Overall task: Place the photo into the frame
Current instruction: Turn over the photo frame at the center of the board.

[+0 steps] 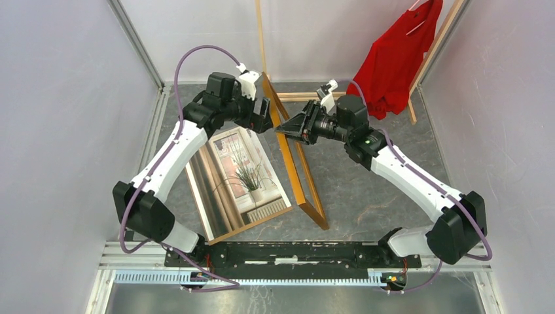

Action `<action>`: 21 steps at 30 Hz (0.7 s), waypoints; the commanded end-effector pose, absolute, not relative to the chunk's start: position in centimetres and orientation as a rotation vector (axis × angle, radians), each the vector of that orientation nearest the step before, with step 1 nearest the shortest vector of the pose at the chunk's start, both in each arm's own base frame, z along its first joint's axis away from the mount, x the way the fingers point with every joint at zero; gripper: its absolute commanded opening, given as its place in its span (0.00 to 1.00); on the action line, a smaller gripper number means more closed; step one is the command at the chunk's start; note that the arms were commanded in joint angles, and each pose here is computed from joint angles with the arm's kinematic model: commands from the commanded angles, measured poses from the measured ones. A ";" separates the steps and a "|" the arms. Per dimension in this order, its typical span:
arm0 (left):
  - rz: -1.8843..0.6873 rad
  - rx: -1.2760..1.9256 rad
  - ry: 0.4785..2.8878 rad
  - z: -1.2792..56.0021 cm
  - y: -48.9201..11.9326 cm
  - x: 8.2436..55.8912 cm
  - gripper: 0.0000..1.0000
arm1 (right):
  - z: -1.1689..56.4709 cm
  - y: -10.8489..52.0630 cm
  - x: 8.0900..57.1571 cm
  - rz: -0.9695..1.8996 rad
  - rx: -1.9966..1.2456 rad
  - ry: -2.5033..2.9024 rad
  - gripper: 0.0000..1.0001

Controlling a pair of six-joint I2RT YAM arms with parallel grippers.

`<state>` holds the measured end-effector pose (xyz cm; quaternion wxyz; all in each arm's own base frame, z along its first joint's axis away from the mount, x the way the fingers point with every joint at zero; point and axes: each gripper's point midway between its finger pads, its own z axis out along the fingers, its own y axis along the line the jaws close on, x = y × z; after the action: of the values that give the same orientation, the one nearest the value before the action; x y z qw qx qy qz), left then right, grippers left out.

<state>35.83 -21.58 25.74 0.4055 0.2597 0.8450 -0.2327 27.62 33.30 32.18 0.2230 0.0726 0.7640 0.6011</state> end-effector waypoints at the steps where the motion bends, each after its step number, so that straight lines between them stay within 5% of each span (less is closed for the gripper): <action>1: -0.554 0.501 2.051 28.3 -22.3 38.8 1.00 | 33.5 32.4 27.7 1.622 0.070 2.073 0.48; 11: -0.545 0.523 2.021 29.0 -25.6 39.8 1.00 | 32.3 27.7 30.2 1.062 -0.207 2.202 0.84; 16: -0.544 0.556 2.014 28.9 -27.3 39.9 1.00 | 33.0 26.6 30.0 0.958 -0.301 2.203 0.85; 21: -0.510 0.589 2.030 28.0 -28.8 40.5 1.00 | 32.7 25.4 30.1 0.857 -0.342 2.223 0.74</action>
<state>39.25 -27.49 26.47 0.4425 0.2465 0.8358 -0.2118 30.05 26.98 33.40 0.3513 -0.1012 0.8469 0.3863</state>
